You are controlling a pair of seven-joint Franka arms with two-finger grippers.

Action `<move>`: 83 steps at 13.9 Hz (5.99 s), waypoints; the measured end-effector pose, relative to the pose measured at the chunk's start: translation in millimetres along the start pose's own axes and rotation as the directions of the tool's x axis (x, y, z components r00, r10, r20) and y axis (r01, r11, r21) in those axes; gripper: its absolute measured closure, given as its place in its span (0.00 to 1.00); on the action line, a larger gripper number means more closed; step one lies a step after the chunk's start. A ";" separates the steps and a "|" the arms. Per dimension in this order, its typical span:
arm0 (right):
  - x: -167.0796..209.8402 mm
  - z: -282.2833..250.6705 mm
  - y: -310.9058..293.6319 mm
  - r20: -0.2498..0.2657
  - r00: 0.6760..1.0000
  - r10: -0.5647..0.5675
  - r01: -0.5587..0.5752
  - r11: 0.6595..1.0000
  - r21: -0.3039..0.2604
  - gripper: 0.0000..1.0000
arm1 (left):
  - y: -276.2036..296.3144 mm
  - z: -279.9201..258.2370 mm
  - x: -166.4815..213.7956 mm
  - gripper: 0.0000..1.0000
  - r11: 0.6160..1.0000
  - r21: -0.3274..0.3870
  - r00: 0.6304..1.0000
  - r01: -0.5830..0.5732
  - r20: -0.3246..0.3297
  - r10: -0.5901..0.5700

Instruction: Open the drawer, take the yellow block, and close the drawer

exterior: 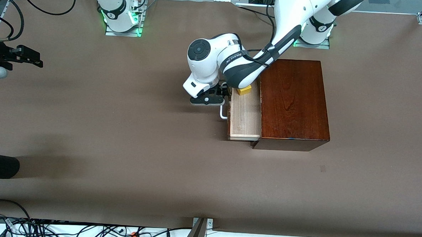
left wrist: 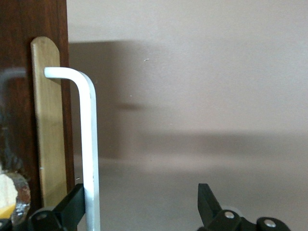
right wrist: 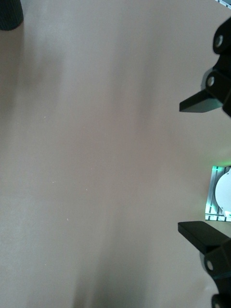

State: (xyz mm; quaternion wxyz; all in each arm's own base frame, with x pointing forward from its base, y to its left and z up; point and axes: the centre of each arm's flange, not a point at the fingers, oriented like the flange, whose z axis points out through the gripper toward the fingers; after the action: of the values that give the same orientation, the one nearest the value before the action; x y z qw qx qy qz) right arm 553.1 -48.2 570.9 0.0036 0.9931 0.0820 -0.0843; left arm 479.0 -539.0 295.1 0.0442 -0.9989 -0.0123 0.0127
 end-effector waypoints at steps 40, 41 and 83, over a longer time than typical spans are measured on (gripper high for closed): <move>74.9 93.0 -438.0 0.110 0.254 0.961 -0.960 0.237 0.148 0.00 | -506.5 -244.1 139.8 0.00 0.982 -0.185 0.995 0.022 0.097 -0.004; 77.2 100.4 -462.2 0.111 0.246 0.963 -0.962 0.229 0.150 0.00 | -518.9 -249.7 132.0 0.00 0.985 -0.171 0.996 0.014 0.087 0.001; 133.3 96.6 -379.4 -0.087 0.682 0.727 -0.714 0.686 0.140 0.45 | -516.6 -274.9 93.3 0.00 0.989 -0.077 0.991 -0.125 0.040 0.128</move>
State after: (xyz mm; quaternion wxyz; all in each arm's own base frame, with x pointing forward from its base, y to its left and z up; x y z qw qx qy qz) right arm 604.7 345.7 455.8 -0.0163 0.9475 -0.3192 -0.0123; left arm 567.4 -46.3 612.3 0.0060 -0.9981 0.0496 0.0372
